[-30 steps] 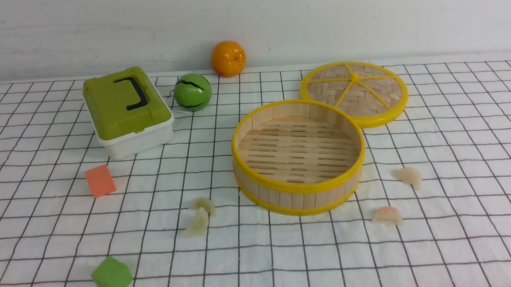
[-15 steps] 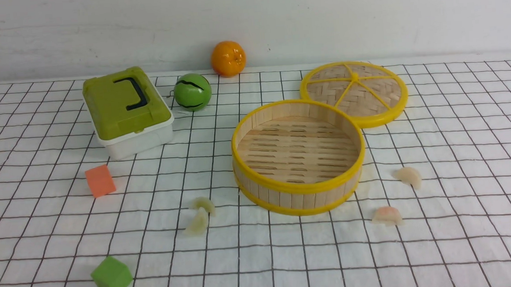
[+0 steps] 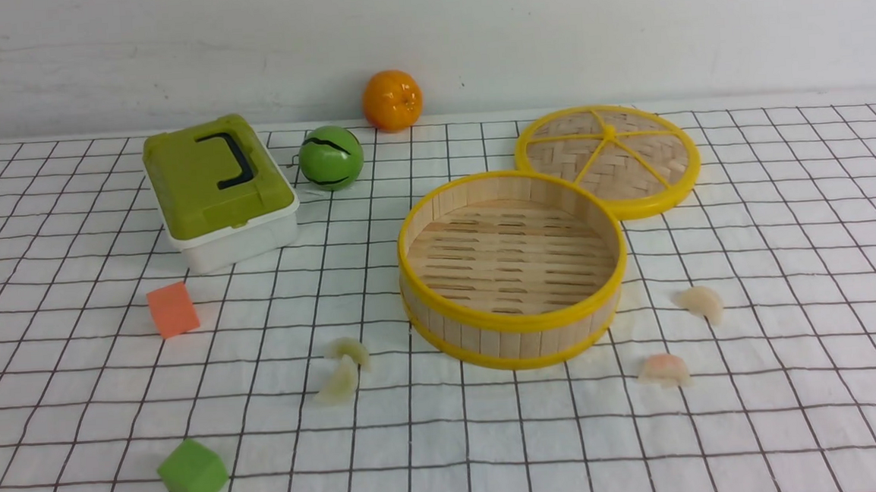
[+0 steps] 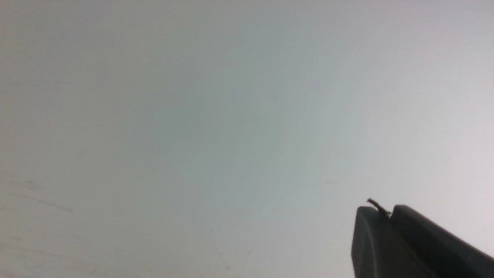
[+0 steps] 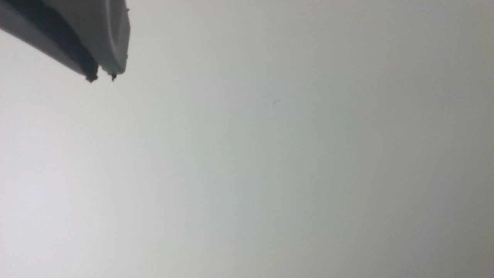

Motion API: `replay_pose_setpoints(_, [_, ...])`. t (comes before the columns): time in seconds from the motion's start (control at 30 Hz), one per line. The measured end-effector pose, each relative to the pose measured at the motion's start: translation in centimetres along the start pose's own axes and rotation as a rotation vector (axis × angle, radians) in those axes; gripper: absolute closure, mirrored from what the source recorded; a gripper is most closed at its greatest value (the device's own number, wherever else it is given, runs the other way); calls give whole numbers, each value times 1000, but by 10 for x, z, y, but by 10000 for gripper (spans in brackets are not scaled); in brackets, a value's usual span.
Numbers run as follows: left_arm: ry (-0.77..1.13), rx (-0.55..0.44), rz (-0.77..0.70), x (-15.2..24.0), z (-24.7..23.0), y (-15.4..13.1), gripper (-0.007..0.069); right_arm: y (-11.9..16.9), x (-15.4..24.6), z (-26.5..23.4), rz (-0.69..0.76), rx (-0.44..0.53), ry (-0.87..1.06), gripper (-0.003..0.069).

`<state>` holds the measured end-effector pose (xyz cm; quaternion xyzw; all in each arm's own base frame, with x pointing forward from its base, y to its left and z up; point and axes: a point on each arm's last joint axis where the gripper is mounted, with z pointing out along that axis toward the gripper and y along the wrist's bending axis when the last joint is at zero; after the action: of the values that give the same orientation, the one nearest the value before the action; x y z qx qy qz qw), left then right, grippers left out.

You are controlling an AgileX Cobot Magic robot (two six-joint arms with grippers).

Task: Put the dumplings into the steamer on the table with the white tablecloth.
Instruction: 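Reach for and grasp a dumpling on the table with the left gripper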

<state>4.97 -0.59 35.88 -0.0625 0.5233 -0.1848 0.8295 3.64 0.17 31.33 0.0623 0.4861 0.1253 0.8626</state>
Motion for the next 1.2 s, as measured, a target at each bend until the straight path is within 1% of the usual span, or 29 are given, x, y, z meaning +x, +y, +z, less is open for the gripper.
replay_pose_setpoints(0.03, [67,-29,22,-5,19,-1,638,2,-7,10,-55,21,76,673])
replay_pose_setpoints(0.07, [140,-61,19,-3,40,1,638,1,-8,17,-112,42,153,677])
replay_pose_setpoints(0.1, [151,-66,17,-2,43,2,638,1,-6,21,-130,51,190,677])
replay_pose_setpoints(0.13, [247,-115,-16,5,66,6,638,-3,0,28,-190,87,315,676])
replay_pose_setpoints(0.17, [267,-124,-16,9,69,7,638,-4,1,29,-194,93,332,676])
replay_pose_setpoints(0.2, [388,-201,-67,18,88,13,638,-10,14,34,-228,139,489,673])
replay_pose_setpoints(0.23, [414,-215,-75,22,93,15,638,-12,17,34,-232,151,522,673])
replay_pose_setpoints(0.27, [518,-286,-117,30,108,19,638,-17,29,35,-235,191,648,673])
replay_pose_setpoints(0.33, [683,-379,-150,44,122,26,638,-24,47,32,-225,253,843,671])
replay_pose_setpoints(0.37, [709,-391,-158,48,125,27,638,-26,50,31,-220,263,879,671])
replay_pose_setpoints(0.4, [843,-429,-164,60,137,29,638,-28,60,27,-195,292,1000,671])
replay_pose_setpoints(0.43, [941,-434,-146,72,146,30,638,-28,66,25,-180,289,1082,671])
replay_pose_setpoints(0.47, [959,-433,-161,72,146,30,638,-28,67,25,-186,285,1087,671])
replay_pose_setpoints(0.5, [1099,-403,-162,87,156,30,638,-25,73,24,-181,236,1158,671])
replay_pose_setpoints(0.53, [1199,-371,-198,103,163,29,638,-21,78,25,-177,206,1191,671])
replay_pose_setpoints(0.57, [1281,-329,-206,116,168,29,638,-18,82,26,-173,140,1221,671])
replay_pose_setpoints(0.6, [1341,-281,-217,127,171,27,638,-15,85,27,-168,99,1245,671])
replay_pose_setpoints(0.67, [1411,-202,-217,143,176,24,638,-10,91,28,-161,34,1282,671])
replay_pose_setpoints(0.7, [1414,-189,-205,142,176,23,638,-10,91,28,-161,30,1282,671])
replay_pose_setpoints(0.77, [1521,-71,-164,173,185,14,629,-2,103,31,-141,-49,1345,671])
replay_pose_setpoints(0.83, [1550,-38,-140,183,188,9,620,0,106,31,-135,-78,1370,671])
replay_pose_setpoints(0.9, [1620,25,-39,209,197,-6,568,3,113,33,-127,-112,1402,670])
replay_pose_setpoints(0.93, [1640,46,7,218,198,-8,540,4,115,34,-125,-117,1406,670])
replay_pose_setpoints(0.97, [1642,49,28,221,201,-10,534,4,115,34,-123,-116,1408,670])
replay_pose_setpoints(1.0, [1683,86,130,238,204,-15,470,4,116,35,-118,-121,1407,670])
replay_pose_setpoints(1.07, [1705,121,253,258,210,-20,387,4,116,36,-119,-120,1393,670])
replay_pose_setpoints(1.1, [1700,129,266,260,211,-22,379,4,116,36,-120,-120,1390,670])
replay_pose_setpoints(1.17, [1710,148,373,283,219,-23,282,4,115,37,-120,-119,1382,669])
replay_pose_setpoints(1.2, [1713,147,382,287,219,-22,276,4,115,37,-120,-119,1382,669])
